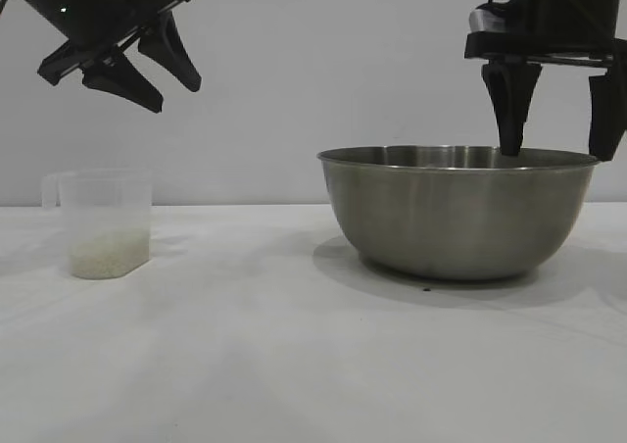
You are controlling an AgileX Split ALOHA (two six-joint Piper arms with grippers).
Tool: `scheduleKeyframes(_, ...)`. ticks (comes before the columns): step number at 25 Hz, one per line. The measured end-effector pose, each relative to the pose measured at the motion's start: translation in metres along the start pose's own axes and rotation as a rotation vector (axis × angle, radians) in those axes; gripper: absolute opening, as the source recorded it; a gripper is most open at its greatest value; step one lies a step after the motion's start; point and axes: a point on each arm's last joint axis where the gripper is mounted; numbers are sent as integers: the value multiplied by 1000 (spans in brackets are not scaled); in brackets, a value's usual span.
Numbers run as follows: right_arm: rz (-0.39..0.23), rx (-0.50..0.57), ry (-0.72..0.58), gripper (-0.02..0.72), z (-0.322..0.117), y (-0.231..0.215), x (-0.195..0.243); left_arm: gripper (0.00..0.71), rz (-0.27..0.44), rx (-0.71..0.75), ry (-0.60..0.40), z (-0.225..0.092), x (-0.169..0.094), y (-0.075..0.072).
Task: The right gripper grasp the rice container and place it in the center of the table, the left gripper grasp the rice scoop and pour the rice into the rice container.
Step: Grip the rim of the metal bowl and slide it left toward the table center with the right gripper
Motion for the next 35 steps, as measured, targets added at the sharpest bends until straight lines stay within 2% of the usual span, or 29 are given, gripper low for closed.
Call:
scheduleKeyframes(1,-2,0,5,504,0,0,2,325,0,0,0,0,0,0)
scheduleKeyframes(2,-7,-2,11,510,1,-1,5,325,0,0,0,0,0,0)
scheduleKeyframes(3,-10,-4,23,435,2,-2,10,325,0,0,0,0,0,0)
scheduleKeyframes(10,-18,-4,62,188,7,-6,38,325,0,0,0,0,0,0)
scheduleKeyframes(12,-16,-2,56,96,9,-6,41,325,0,0,0,0,0,0)
scheduleKeyframes(14,-3,5,31,45,11,-5,41,325,0,0,0,0,0,0)
scheduleKeyframes(15,9,8,25,62,12,-4,41,325,0,0,0,0,0,0)
scheduleKeyframes(16,21,12,24,0,12,-3,41,325,0,0,0,0,0,0)
scheduleKeyframes(25,136,59,10,0,14,9,41,325,0,0,0,0,0,0)
scheduleKeyframes(35,164,-28,21,0,14,54,44,325,0,0,0,0,0,0)
Point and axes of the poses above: a point on each arm's last joint axis where the gripper is mounted, x pointing out along that axis toward the gripper, y along the wrist's bending axis when the last joint is at zero, z = x × y, and after that the axes turned 8 degrees about -x, right-handed
